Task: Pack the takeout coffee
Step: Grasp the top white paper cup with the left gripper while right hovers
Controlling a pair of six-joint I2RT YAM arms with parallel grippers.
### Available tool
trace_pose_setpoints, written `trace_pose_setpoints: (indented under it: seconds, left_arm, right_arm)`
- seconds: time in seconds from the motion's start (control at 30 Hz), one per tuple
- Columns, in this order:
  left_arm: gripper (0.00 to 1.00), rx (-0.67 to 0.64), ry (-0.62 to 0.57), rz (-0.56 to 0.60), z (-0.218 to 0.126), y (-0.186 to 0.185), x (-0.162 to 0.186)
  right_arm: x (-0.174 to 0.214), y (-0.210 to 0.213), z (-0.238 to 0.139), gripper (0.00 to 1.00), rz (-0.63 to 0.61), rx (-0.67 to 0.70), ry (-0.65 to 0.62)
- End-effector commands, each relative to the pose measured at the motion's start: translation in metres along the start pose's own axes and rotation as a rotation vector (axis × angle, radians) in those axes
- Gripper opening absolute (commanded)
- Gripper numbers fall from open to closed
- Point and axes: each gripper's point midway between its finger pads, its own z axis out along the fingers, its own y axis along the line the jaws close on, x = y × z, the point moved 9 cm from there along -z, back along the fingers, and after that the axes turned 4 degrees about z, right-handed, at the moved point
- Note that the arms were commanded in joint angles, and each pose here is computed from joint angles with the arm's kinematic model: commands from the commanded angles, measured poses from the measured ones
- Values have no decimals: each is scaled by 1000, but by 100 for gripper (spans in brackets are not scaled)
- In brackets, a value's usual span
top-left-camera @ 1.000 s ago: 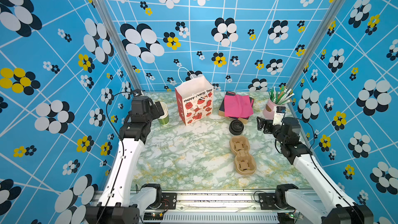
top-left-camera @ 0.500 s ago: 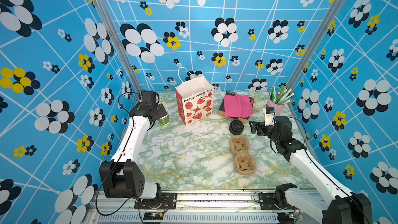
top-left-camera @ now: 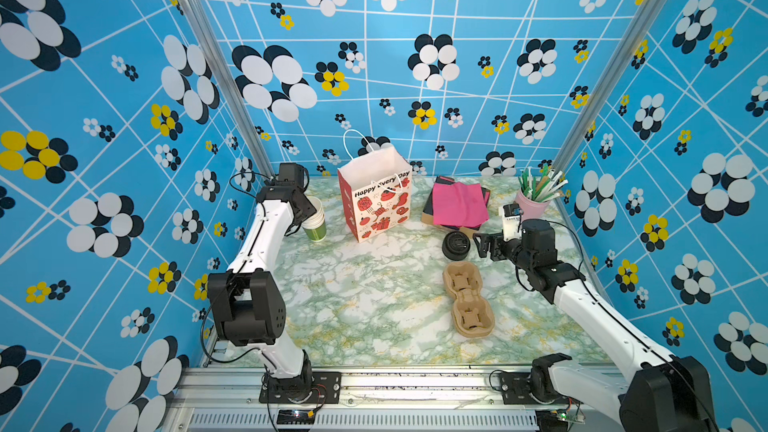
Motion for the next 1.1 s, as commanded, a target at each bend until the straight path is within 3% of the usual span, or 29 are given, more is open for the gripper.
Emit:
trace_pose_setpoints:
  seconds: [0.0,0.3,0.83,1.07]
  left_arm:
    - [60,-22,32,-41,5,2,-4]
    - [44,-11,48,-87,15,-3,-9]
    - [6,-8,72,-115,20,-5,-13]
    - [4,17,47,-127,2,-2,-16]
  right_arm:
    - [-3,6,0,99,3,-30,5]
    - [1,7,4,99,-1,-37,23]
    - [8,6,9,99,-1,-45,52]
    - [8,8,9,99,15,-60,55]
